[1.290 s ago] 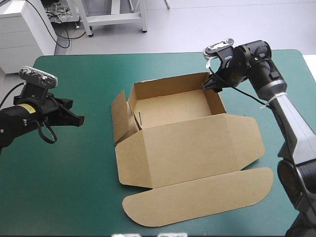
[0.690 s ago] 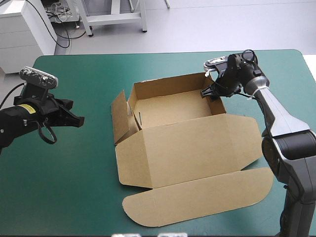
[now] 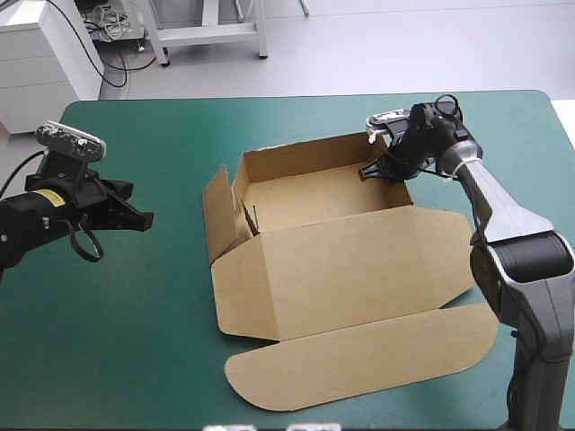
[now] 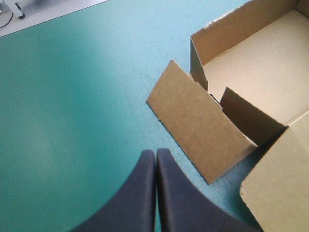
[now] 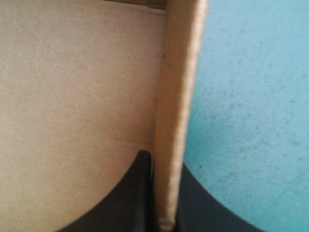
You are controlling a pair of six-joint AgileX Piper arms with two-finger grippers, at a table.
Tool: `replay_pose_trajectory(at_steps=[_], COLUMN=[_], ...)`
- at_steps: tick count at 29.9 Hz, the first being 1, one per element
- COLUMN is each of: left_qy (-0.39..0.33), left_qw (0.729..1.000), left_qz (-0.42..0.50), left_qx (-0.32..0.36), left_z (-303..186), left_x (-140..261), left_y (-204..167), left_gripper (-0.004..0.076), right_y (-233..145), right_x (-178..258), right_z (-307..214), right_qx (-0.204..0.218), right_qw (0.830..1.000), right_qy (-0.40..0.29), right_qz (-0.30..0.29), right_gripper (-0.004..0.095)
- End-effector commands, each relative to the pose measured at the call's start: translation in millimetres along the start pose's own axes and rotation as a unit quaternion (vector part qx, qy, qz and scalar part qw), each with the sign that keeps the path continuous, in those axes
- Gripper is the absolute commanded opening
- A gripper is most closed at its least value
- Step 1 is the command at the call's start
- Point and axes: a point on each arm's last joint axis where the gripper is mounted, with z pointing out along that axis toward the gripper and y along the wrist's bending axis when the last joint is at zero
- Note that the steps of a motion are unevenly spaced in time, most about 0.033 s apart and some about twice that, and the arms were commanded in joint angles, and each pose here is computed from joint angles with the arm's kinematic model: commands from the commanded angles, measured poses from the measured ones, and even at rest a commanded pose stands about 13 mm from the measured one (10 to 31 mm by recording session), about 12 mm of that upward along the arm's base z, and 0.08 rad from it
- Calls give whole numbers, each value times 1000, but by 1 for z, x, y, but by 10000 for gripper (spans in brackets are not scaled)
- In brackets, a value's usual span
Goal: Fold the box
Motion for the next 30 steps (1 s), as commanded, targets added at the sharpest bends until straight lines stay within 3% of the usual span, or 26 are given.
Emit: replay_pose_trajectory(at_steps=[1,9,16,25,30], left_qy=[-52,-52,-52,-52,-50], left_qw=[999,999,999,999,999], left_qz=[-6,-5,-3,-4,-4], left_qx=[-7,-9,-11,-11,-12], left_z=[-12,-12,-12,-11,-11], left_x=[-11,-11,-11,-10,-10], left_y=[0,0,1,1,1], left_gripper=[-8,-8,-8,-8,-8], right_y=[-1,-4,-4,-4,-7], right_x=[-11,-19,-18,7,26], right_z=[-38,-68,-119,-214,-259], right_qx=[12,17,26,56,29], right_qw=[998,997,991,974,960], right_qy=[-61,-68,-126,-218,-277], right_qz=[-9,-22,-27,-38,-26], right_gripper=[-22,-21,-22,-22,-22])
